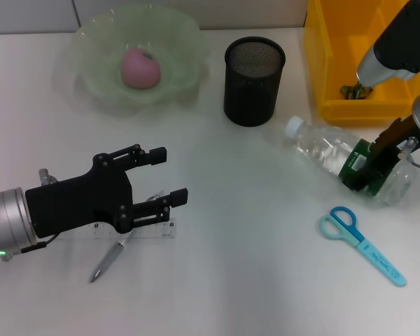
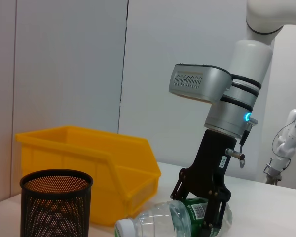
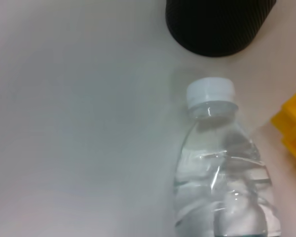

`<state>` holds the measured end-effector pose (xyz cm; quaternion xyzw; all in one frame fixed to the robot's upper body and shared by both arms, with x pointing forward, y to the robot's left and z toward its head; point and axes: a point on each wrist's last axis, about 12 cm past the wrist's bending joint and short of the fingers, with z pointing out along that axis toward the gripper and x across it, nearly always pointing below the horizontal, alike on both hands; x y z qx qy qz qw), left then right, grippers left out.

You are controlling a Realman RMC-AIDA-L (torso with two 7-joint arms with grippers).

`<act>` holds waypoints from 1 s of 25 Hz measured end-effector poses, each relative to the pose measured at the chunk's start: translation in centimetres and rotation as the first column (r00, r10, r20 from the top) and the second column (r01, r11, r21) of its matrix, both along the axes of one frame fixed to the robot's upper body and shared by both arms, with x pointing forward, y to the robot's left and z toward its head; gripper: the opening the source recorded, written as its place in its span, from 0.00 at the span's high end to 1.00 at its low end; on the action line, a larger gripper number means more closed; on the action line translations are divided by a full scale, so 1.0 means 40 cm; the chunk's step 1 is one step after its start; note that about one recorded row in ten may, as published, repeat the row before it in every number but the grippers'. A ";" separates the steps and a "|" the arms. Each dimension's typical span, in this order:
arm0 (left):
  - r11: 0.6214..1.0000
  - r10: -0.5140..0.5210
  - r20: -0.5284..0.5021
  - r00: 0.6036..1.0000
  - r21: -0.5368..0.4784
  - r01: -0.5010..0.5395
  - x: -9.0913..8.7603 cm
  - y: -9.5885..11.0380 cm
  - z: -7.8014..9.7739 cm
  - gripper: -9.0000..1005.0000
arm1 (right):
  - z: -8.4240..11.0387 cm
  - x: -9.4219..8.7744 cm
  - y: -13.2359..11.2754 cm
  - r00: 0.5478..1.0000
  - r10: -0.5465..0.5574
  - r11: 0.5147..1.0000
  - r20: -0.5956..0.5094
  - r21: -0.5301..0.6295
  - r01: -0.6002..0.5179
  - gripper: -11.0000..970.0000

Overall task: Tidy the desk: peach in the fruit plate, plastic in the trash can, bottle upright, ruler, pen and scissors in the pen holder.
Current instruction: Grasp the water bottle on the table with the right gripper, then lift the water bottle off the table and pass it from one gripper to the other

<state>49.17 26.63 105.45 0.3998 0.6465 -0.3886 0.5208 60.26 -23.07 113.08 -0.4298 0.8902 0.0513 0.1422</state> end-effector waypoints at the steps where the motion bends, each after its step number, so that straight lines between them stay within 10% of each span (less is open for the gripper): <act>1: 1.000 0.000 0.000 1.000 0.000 0.000 0.000 0.000 0.000 0.30 | 0.000 0.000 0.000 1.000 0.000 1.000 0.000 0.001 0.000 0.20; 25: 1.000 0.003 0.000 1.000 -0.008 -0.003 -0.004 0.003 0.001 0.31 | 0.023 -0.050 -0.027 0.998 0.019 0.989 0.063 0.146 -0.028 0.21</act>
